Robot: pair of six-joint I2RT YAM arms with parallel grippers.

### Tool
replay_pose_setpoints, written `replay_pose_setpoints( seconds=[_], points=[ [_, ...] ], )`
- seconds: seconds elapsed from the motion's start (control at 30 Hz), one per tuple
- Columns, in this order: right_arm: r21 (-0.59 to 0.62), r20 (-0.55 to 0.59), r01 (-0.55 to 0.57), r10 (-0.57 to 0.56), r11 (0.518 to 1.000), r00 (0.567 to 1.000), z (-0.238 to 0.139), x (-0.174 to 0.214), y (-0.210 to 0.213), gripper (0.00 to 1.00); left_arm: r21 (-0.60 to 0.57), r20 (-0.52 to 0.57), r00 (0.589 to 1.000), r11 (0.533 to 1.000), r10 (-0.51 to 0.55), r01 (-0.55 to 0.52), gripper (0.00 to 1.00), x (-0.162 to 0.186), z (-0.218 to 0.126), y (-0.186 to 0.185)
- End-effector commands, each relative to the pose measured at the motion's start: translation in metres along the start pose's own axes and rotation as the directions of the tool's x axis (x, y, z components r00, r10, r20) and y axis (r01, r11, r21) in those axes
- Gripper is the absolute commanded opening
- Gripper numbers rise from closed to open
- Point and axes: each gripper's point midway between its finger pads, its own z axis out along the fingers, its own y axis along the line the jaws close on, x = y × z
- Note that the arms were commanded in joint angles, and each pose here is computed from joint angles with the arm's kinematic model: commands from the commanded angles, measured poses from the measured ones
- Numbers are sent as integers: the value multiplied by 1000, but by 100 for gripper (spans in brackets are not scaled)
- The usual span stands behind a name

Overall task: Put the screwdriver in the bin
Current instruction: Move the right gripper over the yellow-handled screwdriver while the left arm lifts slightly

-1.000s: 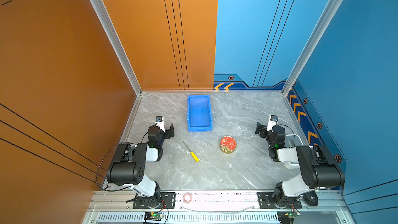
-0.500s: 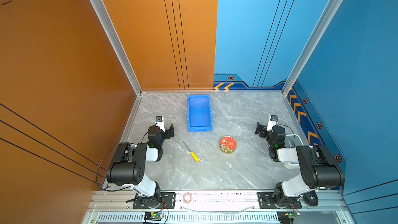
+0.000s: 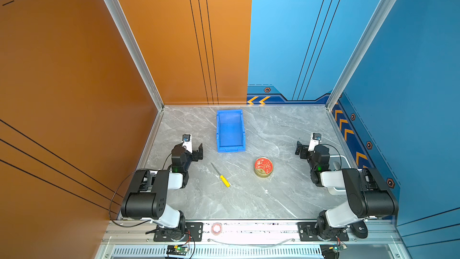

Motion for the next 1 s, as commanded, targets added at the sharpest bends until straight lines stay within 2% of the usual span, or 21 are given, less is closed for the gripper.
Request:
replay_pose_setpoints(
  seconds=[0.0, 0.17, 0.27, 0.33, 0.37, 0.4, 0.47, 0.5, 0.57, 0.6, 0.67, 0.73, 0.83, 0.97],
  points=[
    [52, -24, 17, -16, 998, 1000, 1, -14, -4, 100, -5, 27, 999, 999, 42, -41, 98, -23, -14, -5],
    [100, -100, 96, -86, 990, 991, -6, -40, 9, 100, -5, -133, 990, 999, 47, -48, 98, -45, -21, -7],
    [90, -164, 36, -21, 995, 986, -26, -67, 30, 100, 19, -232, 971, 998, 62, -60, 98, -57, -29, -12],
    [85, -170, -77, 91, 993, 981, -48, -94, 47, 100, 56, -312, 947, 996, 79, -65, 98, -65, -37, -19],
    [49, -187, -133, 140, 990, 972, -59, -101, 56, 100, 86, -356, 930, 994, 92, -66, 98, -65, -42, -24],
    [-54, -222, -188, 171, 981, 960, -68, -103, 72, 100, 107, -388, 916, 992, 106, -70, 98, -68, -47, -28],
    [-317, -235, -259, 190, 912, 953, -83, -100, 112, 100, 128, -441, 888, 989, 127, -78, 98, -72, -54, -34],
    [-363, -249, -287, 204, 886, 947, -91, -99, 124, 100, 135, -454, 881, 988, 133, -80, 98, -81, -56, -36],
    [-367, -314, -233, 116, 900, 942, -108, -90, 141, 100, 153, -502, 852, 985, 146, -78, 98, -89, -63, -41],
    [-353, -330, -162, 39, 921, 943, -119, -83, 148, 100, 163, -529, 835, 984, 151, -74, 98, -89, -66, -43],
    [-371, -329, -39, -92, 928, 940, -138, -71, 168, 100, 163, -562, 813, 984, 150, -69, 98, -89, -70, -45],
    [-429, -341, 70, -234, 900, 910, -163, -52, 197, 99, 163, -568, 809, 984, 150, -68, 98, -90, -73, -46],
    [-510, -358, 179, -397, 841, 845, -194, -23, 234, 88, 161, -558, 816, 984, 150, -71, 98, -94, -77, -48],
    [-598, -363, 221, -506, 770, 782, -219, 12, 284, 79, 171, -547, 822, 982, 159, -76, 98, -100, -81, -49]
  ],
)
